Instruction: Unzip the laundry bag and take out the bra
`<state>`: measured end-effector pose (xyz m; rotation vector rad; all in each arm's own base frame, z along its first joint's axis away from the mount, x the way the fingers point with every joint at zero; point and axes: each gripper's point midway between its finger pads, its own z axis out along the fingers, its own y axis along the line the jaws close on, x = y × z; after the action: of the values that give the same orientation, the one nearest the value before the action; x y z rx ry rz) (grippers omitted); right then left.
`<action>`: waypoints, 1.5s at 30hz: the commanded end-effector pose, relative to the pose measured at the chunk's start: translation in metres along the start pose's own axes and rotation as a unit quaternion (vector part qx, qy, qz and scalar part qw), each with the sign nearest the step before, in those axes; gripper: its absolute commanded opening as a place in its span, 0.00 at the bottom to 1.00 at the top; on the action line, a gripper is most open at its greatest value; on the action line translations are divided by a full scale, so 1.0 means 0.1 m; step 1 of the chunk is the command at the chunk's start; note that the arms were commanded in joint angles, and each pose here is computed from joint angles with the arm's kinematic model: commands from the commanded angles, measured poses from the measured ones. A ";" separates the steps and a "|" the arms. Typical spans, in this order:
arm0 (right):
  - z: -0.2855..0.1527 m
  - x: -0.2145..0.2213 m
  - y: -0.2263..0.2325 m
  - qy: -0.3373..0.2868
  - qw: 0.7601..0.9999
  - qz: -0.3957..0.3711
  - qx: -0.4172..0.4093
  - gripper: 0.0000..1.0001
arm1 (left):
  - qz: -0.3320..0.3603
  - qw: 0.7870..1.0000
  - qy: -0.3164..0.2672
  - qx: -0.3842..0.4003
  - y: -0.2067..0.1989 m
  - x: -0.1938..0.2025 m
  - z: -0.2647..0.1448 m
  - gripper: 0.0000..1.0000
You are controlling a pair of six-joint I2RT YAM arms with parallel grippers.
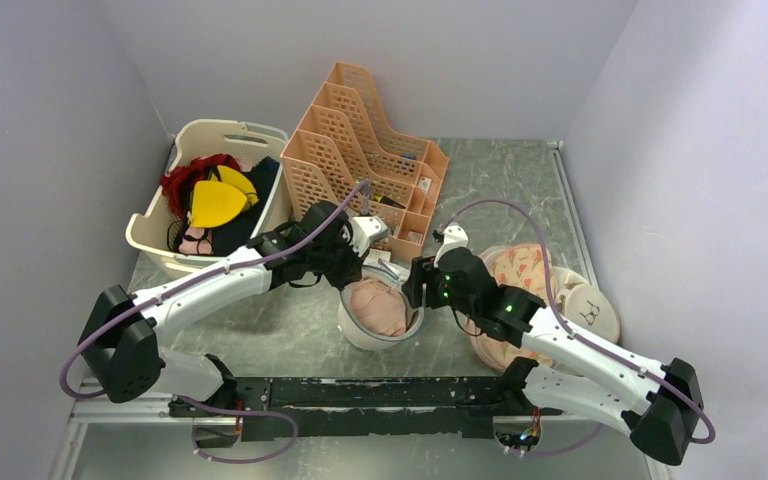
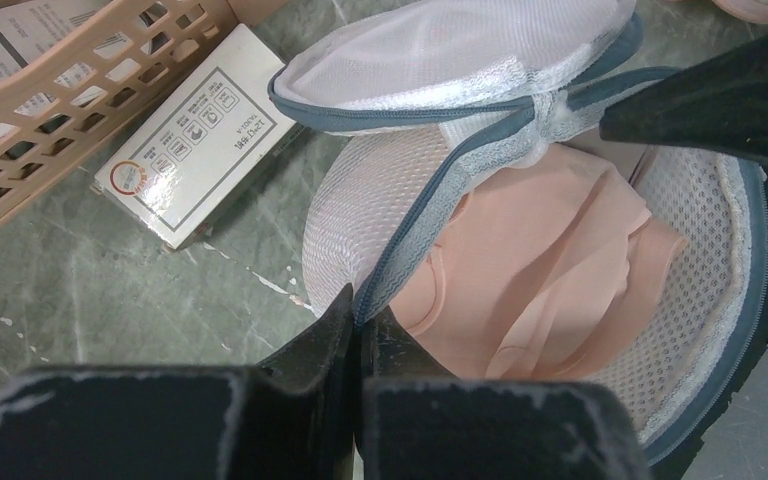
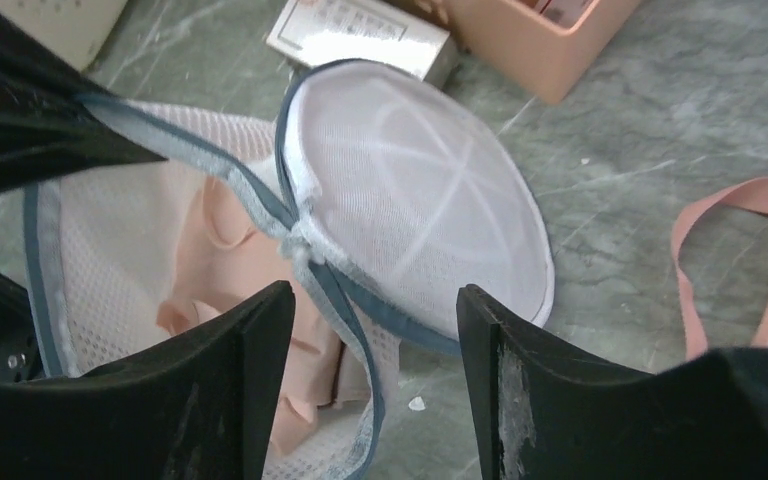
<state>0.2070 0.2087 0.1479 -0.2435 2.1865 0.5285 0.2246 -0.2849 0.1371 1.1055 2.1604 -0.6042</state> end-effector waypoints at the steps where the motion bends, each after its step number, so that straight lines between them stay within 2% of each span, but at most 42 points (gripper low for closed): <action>1: 0.01 0.16 0.09 0.023 0.999 -0.014 -0.040 0.59 | 0.008 1.000 -0.019 -0.011 0.06 -0.14 -0.03 0.12; 5: 0.04 0.23 0.09 0.025 0.998 -0.011 -0.051 0.50 | 0.008 1.000 -0.019 -0.019 0.09 -0.15 -0.04 0.18; 9: 0.07 0.27 0.11 0.020 0.998 0.000 -0.057 0.25 | 0.011 0.999 -0.032 -0.028 0.11 -0.19 -0.10 0.27; 11: 0.07 0.25 0.13 0.015 0.998 0.002 -0.065 0.13 | 0.016 0.998 -0.054 -0.026 0.08 -0.27 -0.19 0.39; 12: 0.07 0.24 0.15 0.013 0.998 0.004 -0.069 0.07 | 0.017 0.997 -0.066 -0.028 0.08 -0.30 -0.24 0.47; 15: 0.04 0.18 0.19 0.001 0.997 0.009 -0.078 0.00 | 0.015 0.993 -0.106 -0.050 0.08 -0.45 -0.41 0.65; 18: 0.01 0.14 0.24 -0.011 0.995 0.017 -0.095 0.00 | 0.011 0.991 -0.113 -0.073 0.02 -0.55 -0.57 0.68; 21: 0.01 0.17 0.25 -0.010 0.995 0.017 -0.099 0.00 | -0.009 0.992 -0.115 -0.056 -0.15 -0.55 -0.60 0.72; 25: 0.04 0.20 0.21 -0.002 0.996 0.008 -0.089 0.00 | -0.036 0.995 -0.092 -0.010 -0.52 -0.38 -0.45 0.68; 28: 0.03 0.20 0.20 -0.002 0.996 0.007 -0.088 0.00 | -0.045 0.997 -0.066 -0.003 -0.70 -0.27 -0.30 0.62; 32: 0.00 0.18 0.19 -0.007 0.996 0.004 -0.088 0.00 | -0.051 0.998 -0.037 -0.002 -0.84 -0.17 -0.10 0.66; 45: -0.06 0.16 0.22 -0.013 0.995 0.008 -0.100 0.00 | -0.041 0.999 -0.018 -0.010 -0.94 -0.05 0.28 0.68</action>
<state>0.1858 0.2245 0.1395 -0.3163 2.1415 0.7322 0.1513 -0.3456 0.1328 1.0314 2.2127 -0.6425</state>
